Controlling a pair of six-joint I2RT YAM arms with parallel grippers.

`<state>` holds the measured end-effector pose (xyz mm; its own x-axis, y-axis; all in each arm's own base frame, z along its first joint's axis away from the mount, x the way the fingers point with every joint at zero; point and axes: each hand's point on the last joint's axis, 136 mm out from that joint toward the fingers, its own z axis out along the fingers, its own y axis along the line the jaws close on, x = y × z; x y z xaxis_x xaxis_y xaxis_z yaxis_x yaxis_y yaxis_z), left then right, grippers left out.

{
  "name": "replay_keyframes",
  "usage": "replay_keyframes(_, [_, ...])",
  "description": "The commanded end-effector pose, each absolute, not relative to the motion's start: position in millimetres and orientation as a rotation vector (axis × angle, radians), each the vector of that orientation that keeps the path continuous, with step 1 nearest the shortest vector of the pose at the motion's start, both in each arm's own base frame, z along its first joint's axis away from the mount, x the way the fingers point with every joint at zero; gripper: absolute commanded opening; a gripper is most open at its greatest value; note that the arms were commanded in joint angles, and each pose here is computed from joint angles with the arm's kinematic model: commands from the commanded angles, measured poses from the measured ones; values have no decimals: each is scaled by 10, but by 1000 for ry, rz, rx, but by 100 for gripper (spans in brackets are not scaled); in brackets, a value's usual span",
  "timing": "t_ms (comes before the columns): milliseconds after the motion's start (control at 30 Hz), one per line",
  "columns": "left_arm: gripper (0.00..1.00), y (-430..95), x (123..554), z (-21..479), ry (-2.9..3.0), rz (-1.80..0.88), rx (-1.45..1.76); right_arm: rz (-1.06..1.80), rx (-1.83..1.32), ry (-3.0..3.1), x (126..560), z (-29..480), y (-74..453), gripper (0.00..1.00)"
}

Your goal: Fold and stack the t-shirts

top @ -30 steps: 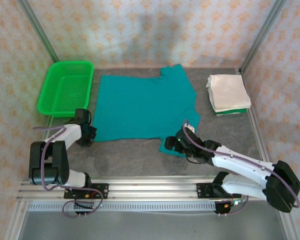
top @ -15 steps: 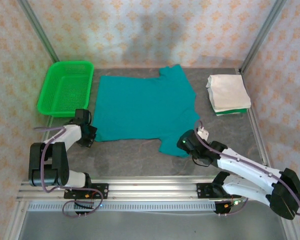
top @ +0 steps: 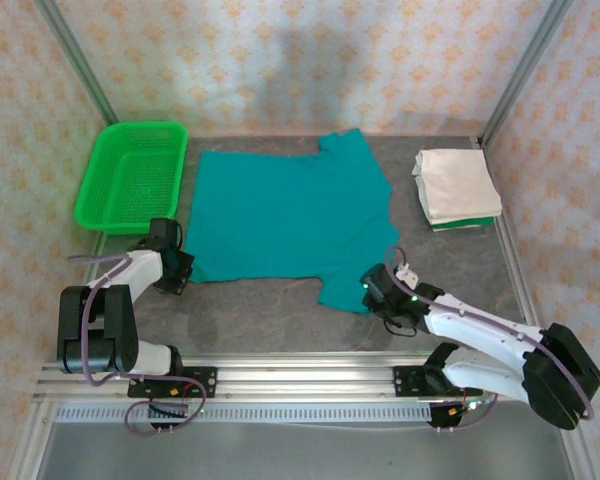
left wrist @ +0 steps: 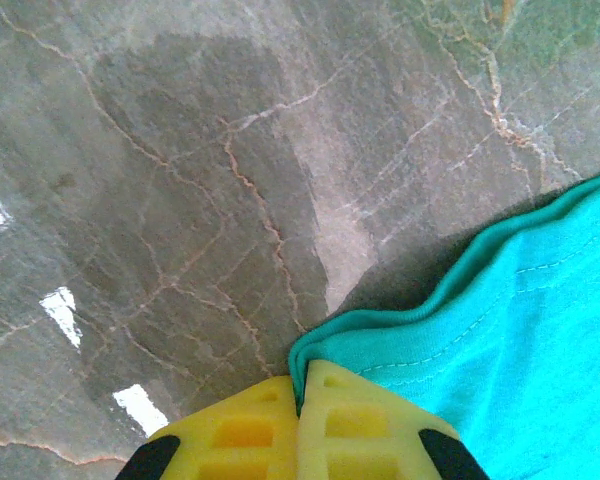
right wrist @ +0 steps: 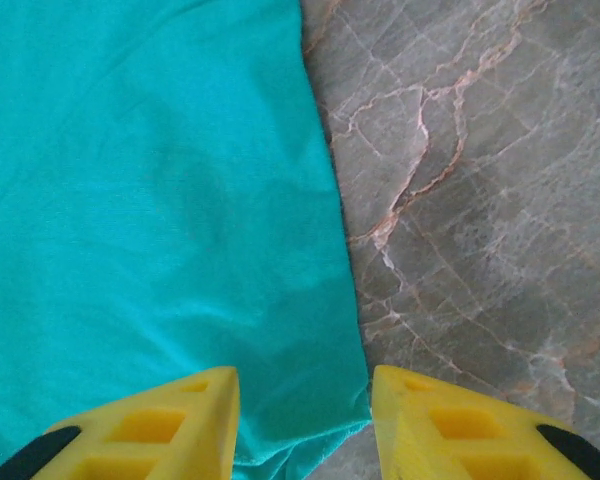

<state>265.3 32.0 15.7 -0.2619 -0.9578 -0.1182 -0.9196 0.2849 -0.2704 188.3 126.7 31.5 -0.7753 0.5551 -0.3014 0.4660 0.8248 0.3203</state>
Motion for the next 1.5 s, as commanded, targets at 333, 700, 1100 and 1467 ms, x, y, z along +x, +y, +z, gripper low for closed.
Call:
replay_keyframes(333, [0,300,2639,130,2318,-215,-1703,347,755,2694,1881,147,1409,40])
replay_keyframes(700, [0,304,2616,212,2317,-217,-1687,218,767,2666,1824,293,1173,0])
replay_keyframes(1100, [0,187,2236,287,2355,-188,-1677,239,853,2684,1336,453,893,0])
replay_keyframes(1467, [0,168,2109,725,2248,-218,-1606,341,750,2544,1653,1127,1043,0])
